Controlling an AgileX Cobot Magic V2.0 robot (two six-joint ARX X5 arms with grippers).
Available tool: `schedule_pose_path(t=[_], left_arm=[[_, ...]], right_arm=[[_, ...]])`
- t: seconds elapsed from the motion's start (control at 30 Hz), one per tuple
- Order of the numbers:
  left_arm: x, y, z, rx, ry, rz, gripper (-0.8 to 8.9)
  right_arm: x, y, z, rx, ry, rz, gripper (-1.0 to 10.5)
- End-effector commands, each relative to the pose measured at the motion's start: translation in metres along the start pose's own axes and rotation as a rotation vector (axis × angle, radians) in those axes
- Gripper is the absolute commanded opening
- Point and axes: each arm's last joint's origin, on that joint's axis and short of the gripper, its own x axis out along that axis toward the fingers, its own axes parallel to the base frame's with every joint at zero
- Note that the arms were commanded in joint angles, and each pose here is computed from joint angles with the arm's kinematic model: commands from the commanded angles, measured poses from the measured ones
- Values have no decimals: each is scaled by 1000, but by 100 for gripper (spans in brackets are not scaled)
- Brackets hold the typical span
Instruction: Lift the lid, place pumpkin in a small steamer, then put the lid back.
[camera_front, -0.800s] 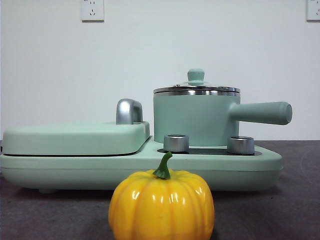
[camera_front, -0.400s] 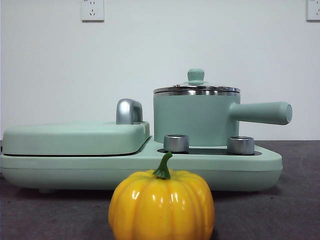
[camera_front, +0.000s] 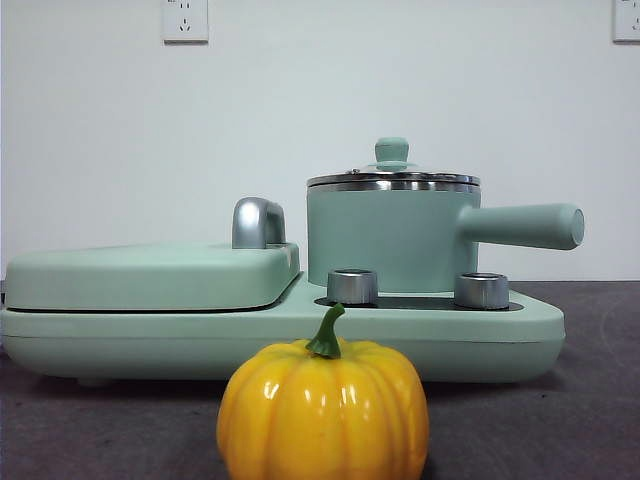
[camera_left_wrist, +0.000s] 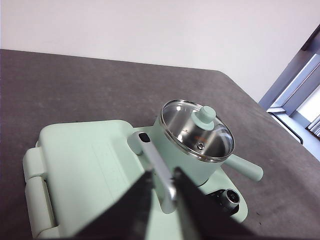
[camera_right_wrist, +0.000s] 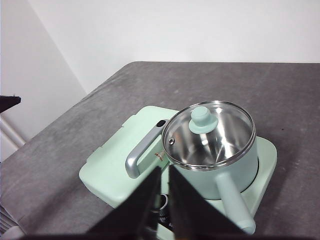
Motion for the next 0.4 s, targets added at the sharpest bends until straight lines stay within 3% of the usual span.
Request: schedule_pose_path(t=[0.03,0.23,0.4], left_arm=[[-2,-3,6,25,-19,-12,289],[0,-2,6,21,-13,-12,479],[9,-1,8,11,19,-31,514]], right_arm=[[-1,2,4,-22,-12,4,166],[-1,2,4,-21,-11,4,449],[-1,2,3,-20,-11,4,478]])
